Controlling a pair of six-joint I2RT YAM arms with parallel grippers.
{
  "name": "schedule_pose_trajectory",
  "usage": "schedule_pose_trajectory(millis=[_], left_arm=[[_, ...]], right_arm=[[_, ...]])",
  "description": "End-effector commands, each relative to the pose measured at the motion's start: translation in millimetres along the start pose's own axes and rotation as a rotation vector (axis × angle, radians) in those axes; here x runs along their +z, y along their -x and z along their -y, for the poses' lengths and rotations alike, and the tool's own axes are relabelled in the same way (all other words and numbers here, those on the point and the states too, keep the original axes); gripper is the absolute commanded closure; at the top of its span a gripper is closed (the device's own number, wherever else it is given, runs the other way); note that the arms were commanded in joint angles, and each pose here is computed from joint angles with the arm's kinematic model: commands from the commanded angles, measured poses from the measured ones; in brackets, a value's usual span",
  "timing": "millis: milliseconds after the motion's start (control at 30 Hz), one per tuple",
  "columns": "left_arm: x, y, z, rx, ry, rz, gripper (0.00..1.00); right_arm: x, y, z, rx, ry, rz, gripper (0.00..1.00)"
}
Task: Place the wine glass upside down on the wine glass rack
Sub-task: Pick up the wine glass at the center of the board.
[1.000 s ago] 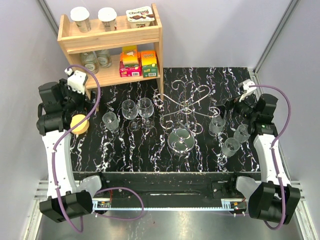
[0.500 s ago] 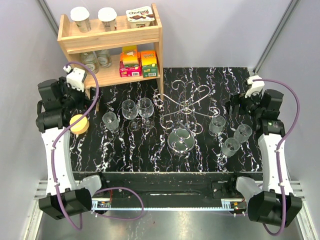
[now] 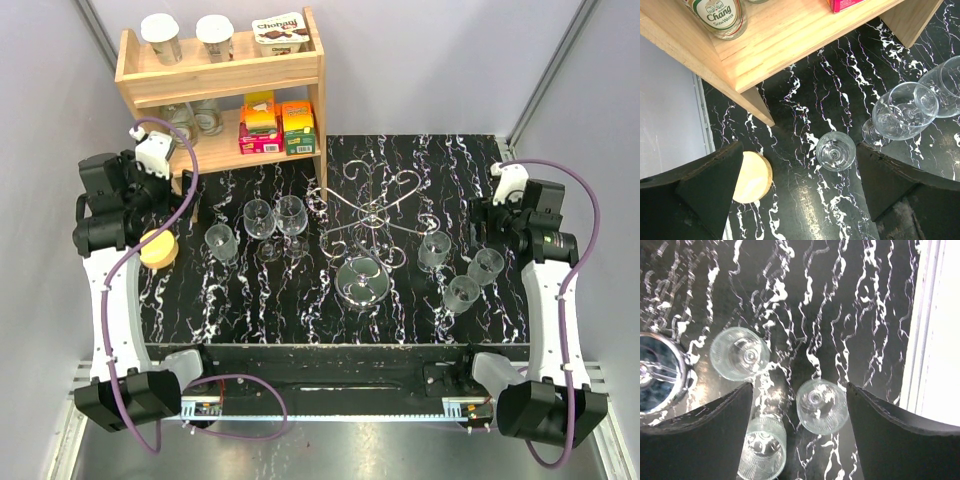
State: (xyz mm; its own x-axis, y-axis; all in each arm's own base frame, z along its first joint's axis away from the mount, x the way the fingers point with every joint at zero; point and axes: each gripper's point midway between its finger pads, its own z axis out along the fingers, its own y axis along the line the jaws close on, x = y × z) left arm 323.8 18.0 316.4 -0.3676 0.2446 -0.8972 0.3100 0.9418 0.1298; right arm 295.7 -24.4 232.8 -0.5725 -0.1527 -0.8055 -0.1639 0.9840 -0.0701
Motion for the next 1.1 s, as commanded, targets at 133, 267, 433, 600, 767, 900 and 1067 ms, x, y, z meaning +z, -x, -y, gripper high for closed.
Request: schedule_pose_trajectory(millis=[133, 267, 433, 600, 767, 900, 1067], left_arm=[[-6.1, 17.8, -0.3, 0.038, 0.008, 0.046, 0.01], [-3.5, 11.2, 1.9, 0.036, 0.000, 0.031, 0.01], [-3.7, 5.1, 8.4, 0.049, -0.021, 0.028, 0.01], [-5.5, 3.9, 13.9, 0.064, -0.038, 0.035, 0.01], [-3.8, -0.4, 17.3, 0.075, -0.049, 0.028, 0.01], [-1.0, -5.5, 17.8, 0.084, -0.056, 0.016, 0.01], [1.0, -6.5, 18.3, 0.083, -0.061, 0.011, 0.01]], right_arm=[[-12.7, -31.2, 20.2, -0.051, -0.114, -0.150, 0.20], [-13.9, -43.0, 21.2, -0.070, -0.116, -0.198, 0.21], [-13.3, -50.8, 29.8, -0.087, -0.146, -0.251, 0.22], [-7.6, -61.2, 37.8, -0.077, -0.141, -0.306, 0.29], [-3.0, -79.9, 46.4, -0.030, -0.086, -0.372, 0.32], [-2.0, -89.9, 51.4, -0.021, -0.072, -0.397, 0.34], [4.9, -103.5, 52.7, -0.015, -0.062, -0.428, 0.37]])
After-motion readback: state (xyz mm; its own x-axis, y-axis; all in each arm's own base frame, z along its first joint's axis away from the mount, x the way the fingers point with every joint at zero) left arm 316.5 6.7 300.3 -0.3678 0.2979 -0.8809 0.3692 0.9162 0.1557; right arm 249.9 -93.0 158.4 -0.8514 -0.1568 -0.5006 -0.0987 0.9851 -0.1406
